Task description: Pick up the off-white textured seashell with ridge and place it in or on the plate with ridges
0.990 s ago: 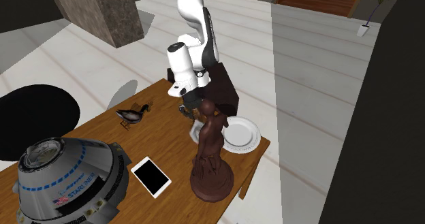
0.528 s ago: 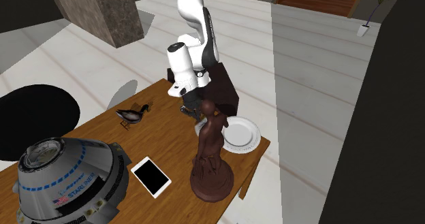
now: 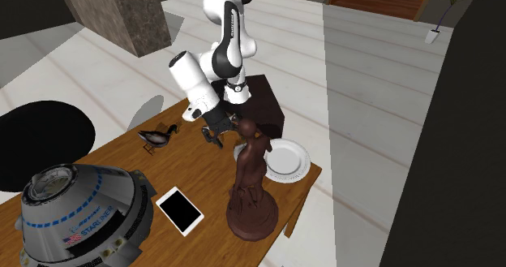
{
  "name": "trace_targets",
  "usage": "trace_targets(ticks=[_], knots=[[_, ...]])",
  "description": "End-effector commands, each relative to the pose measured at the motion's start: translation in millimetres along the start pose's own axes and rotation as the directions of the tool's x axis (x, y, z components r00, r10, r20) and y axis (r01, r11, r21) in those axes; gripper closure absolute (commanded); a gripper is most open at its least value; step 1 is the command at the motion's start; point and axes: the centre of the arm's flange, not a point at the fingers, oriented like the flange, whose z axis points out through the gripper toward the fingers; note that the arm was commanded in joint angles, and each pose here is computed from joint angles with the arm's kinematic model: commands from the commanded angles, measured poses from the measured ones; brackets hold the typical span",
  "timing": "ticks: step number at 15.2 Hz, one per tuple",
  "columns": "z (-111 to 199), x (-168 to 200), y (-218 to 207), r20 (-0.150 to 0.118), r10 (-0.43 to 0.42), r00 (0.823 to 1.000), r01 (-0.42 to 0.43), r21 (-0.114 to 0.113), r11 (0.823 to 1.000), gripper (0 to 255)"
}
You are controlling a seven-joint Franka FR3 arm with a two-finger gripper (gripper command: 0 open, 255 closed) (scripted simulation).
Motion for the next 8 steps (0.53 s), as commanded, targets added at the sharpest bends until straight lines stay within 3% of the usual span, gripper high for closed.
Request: trace_targets(ticks=[1,8], knots=[[1,7,4,-0.004,0.022,1.000,-0.022,0.041,0.999,0],[36,7,2,-0.004,0.022,1.000,-0.022,0.041,0.999,0]])
